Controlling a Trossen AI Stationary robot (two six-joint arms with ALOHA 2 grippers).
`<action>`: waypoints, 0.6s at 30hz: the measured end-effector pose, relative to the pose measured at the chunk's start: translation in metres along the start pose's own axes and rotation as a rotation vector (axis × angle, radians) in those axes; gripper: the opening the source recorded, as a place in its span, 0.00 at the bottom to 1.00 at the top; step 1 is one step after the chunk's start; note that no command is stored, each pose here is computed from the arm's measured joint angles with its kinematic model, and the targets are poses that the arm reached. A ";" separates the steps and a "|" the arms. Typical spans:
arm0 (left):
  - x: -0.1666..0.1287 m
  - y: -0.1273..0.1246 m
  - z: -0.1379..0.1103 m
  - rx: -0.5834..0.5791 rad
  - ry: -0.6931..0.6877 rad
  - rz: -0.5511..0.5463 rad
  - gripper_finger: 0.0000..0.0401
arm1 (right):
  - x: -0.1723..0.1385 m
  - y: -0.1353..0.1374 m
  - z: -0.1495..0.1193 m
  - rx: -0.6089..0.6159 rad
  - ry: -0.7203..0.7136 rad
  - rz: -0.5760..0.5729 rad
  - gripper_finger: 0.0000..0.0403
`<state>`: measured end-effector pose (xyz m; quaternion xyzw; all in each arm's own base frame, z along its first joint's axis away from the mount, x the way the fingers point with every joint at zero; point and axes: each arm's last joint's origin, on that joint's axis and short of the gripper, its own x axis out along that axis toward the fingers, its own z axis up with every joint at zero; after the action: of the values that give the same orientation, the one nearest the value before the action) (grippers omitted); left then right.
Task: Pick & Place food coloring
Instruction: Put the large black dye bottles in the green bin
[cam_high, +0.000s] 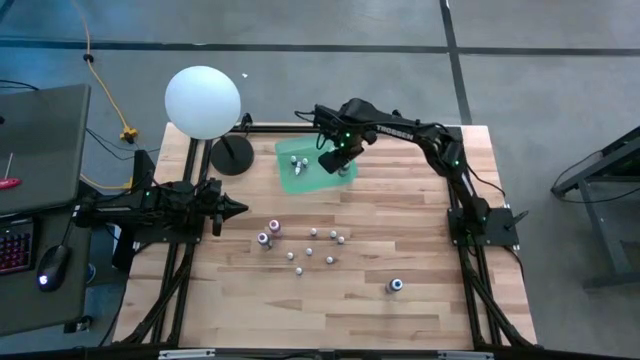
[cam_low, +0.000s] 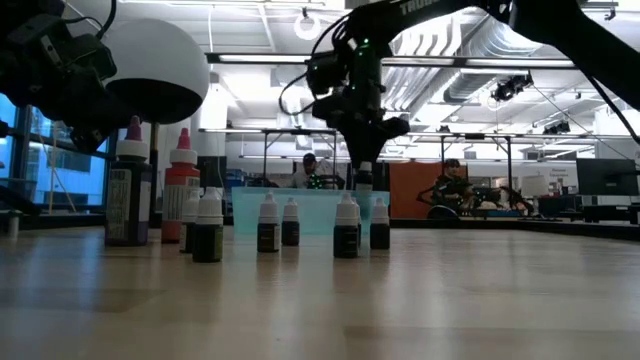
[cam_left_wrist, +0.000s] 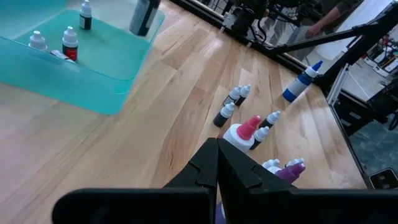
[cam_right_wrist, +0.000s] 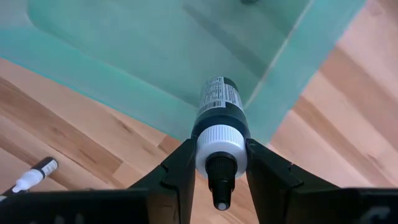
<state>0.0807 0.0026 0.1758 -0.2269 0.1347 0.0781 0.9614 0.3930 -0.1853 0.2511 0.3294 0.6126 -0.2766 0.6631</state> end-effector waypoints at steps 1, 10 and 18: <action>0.000 0.000 0.000 0.000 0.000 0.000 0.00 | 0.004 0.001 0.001 0.000 0.009 -0.001 0.28; 0.000 0.000 0.000 0.000 0.000 0.000 0.00 | 0.012 0.002 0.004 0.005 0.010 -0.022 0.28; 0.000 0.000 0.000 0.000 0.000 0.000 0.00 | 0.012 -0.006 0.005 0.041 0.029 -0.032 0.28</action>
<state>0.0807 0.0025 0.1758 -0.2268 0.1349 0.0780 0.9614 0.3926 -0.1925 0.2390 0.3370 0.6218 -0.2949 0.6425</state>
